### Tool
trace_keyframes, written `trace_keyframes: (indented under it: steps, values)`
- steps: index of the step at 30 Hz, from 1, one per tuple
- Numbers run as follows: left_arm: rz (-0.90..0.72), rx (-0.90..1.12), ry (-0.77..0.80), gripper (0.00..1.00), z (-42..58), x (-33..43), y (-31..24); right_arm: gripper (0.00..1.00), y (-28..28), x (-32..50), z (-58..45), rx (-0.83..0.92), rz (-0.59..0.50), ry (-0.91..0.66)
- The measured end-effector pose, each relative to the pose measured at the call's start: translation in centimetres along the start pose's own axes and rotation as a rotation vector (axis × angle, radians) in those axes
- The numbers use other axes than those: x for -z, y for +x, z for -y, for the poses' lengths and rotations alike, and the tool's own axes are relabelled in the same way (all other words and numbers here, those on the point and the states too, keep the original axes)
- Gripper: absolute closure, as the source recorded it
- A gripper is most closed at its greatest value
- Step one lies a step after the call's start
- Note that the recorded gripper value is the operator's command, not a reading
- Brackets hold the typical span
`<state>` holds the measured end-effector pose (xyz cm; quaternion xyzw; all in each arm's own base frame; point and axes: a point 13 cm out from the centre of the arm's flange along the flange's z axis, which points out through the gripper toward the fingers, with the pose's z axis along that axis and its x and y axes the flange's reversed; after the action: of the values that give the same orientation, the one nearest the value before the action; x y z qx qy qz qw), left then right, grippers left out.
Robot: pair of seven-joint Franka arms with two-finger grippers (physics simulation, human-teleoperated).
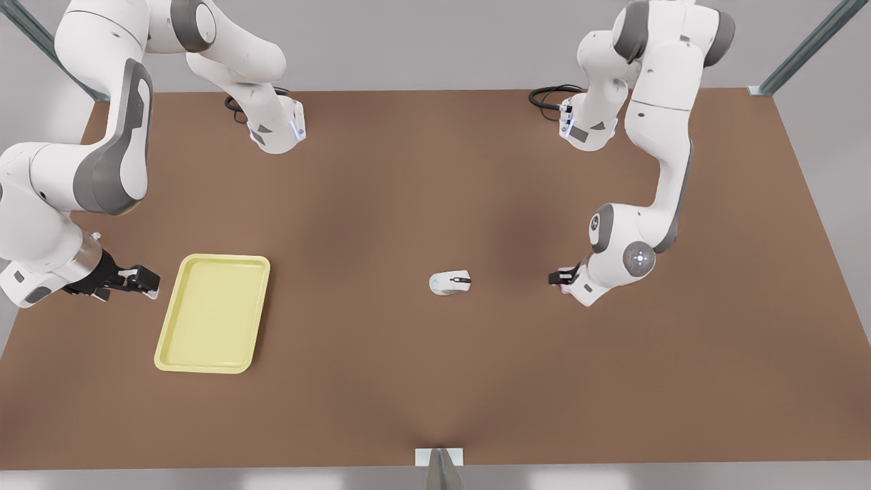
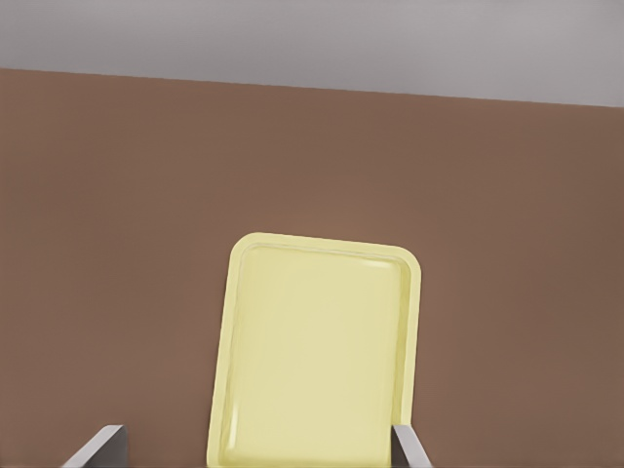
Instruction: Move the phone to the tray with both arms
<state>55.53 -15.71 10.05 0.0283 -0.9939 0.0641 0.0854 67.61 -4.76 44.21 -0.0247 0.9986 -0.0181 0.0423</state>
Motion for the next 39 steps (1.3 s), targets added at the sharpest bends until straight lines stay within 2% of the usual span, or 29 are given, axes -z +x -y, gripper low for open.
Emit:
trace_keyframes:
  steps: [10,31,32,34,39]
  values:
    - [0.077,0.042,-0.044,0.00,-3.3,-1.8,-1.7,0.00,0.0,0.0,-0.1,0.005,0.001,-0.001]
    - [0.020,0.056,-0.094,0.00,-4.5,-6.3,0.5,0.00,0.0,0.0,-0.1,0.011,0.001,0.001]
    - [0.018,0.058,-0.095,0.12,-4.6,-6.5,0.5,0.00,0.0,0.1,-0.1,0.010,0.001,0.001]
    - [0.017,0.060,-0.096,0.21,-4.6,-6.6,0.5,0.00,0.0,0.1,0.0,0.009,0.000,0.002]
    - [0.020,0.065,-0.098,0.23,-4.6,-6.5,0.4,0.00,0.0,0.0,0.2,0.007,0.000,0.000]
